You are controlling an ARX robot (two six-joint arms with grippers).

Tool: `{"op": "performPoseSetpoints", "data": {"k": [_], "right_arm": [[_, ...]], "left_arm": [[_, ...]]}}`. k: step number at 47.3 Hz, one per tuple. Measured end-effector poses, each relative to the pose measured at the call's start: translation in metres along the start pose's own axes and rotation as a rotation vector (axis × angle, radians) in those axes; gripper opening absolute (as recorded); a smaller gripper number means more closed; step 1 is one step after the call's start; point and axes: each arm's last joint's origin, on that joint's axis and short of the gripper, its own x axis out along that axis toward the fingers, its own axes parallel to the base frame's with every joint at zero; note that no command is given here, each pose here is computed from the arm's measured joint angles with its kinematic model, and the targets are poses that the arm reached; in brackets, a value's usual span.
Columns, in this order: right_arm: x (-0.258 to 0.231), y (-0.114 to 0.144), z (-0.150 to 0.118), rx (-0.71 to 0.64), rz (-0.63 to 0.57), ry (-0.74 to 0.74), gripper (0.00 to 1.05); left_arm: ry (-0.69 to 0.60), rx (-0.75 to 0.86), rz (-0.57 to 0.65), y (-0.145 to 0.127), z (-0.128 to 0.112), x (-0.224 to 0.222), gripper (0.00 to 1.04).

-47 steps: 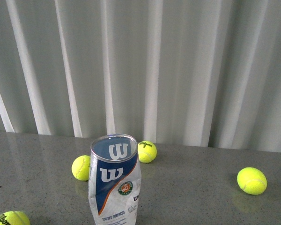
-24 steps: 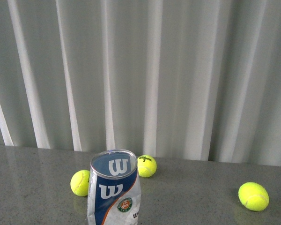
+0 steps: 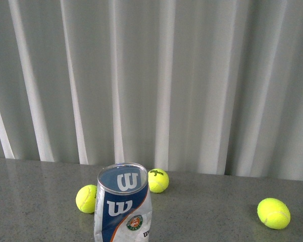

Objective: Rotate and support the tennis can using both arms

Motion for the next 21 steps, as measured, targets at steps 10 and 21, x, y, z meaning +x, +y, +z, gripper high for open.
{"op": "performPoseSetpoints", "data": {"k": [10,21], "right_arm": [[0.0,0.0,0.0,0.0,0.0,0.0,0.98],[0.0,0.0,0.0,0.0,0.0,0.0,0.98]], "left_arm": [[0.0,0.0,0.0,0.0,0.0,0.0,0.98],[0.0,0.0,0.0,0.0,0.0,0.0,0.98]]}}
